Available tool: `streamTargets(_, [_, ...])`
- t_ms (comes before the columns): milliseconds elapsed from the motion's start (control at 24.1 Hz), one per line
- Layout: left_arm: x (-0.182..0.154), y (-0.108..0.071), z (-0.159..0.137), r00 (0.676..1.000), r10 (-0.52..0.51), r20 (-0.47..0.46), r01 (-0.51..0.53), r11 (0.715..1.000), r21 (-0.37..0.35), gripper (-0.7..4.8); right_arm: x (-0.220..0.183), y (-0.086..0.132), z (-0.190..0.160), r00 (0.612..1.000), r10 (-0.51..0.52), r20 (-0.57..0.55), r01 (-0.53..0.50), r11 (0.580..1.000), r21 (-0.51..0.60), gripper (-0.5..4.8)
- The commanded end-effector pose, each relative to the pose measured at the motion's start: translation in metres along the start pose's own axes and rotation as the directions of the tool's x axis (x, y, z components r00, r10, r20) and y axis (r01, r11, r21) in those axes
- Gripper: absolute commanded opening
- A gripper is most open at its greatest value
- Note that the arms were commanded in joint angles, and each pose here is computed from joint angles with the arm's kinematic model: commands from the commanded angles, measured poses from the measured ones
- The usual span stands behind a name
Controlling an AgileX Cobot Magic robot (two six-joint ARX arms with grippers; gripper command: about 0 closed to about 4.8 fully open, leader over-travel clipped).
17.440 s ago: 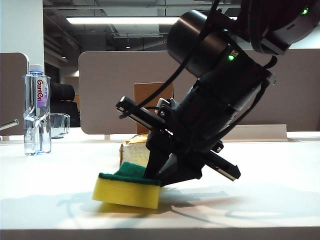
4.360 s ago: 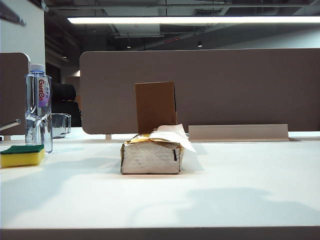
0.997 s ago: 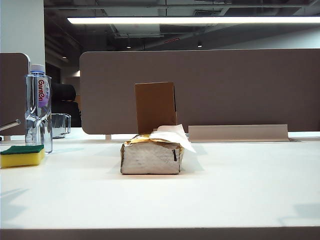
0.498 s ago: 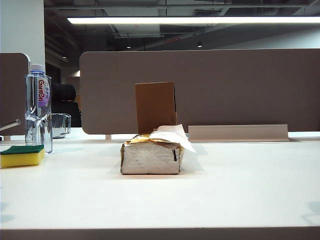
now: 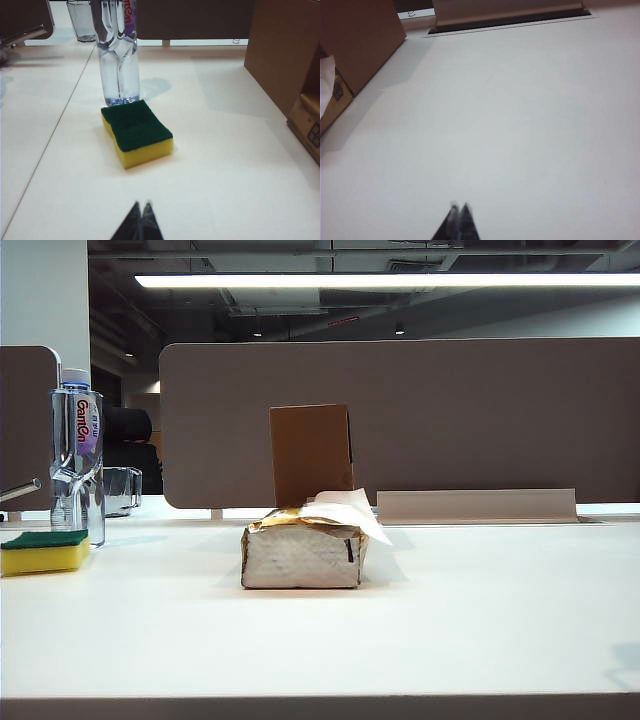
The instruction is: Move the sponge from right to left to wipe the table, avoiding obstacles on the table, and finally reaching the bottle of mineral water.
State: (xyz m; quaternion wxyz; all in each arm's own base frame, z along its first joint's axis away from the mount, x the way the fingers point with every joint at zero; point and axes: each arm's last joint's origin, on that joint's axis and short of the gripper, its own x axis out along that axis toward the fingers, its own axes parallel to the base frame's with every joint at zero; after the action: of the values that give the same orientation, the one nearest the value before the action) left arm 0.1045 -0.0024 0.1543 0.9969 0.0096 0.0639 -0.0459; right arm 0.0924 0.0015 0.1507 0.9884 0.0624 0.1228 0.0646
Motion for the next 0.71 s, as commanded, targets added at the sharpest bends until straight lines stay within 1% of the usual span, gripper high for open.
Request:
streamTargets(42, [-0.0002,0.0001,0.0014,1.000,0.003,0.006,-0.003,1.000,-0.013,-0.05,0.0002,0.0000,-0.0001,1.000,0.000,0.001,0.000,1.000,-0.004,-0.05])
streamTargets(83, [-0.0002,0.0001,0.0006,1.000,0.003,-0.002,-0.003,1.000,-0.026,-0.05,0.0002,0.0000,-0.0001,1.000,0.001,0.001,-0.001,1.000,-0.015,-0.05])
streamTargets(249, [-0.0002,0.0000,0.0002,1.000,0.002,-0.005,-0.002,1.000,-0.026,-0.05,0.0002,0.0006,-0.0003,1.000,0.010,-0.001,-0.010,0.999,-0.031,-0.05])
streamTargets(706, [-0.0002,0.0000,0.0002,1.000,0.002,-0.005,-0.002,1.000,-0.026,-0.05,0.0002,0.0004,0.0000,1.000,0.003,0.002,-0.003,1.000,-0.030,-0.05])
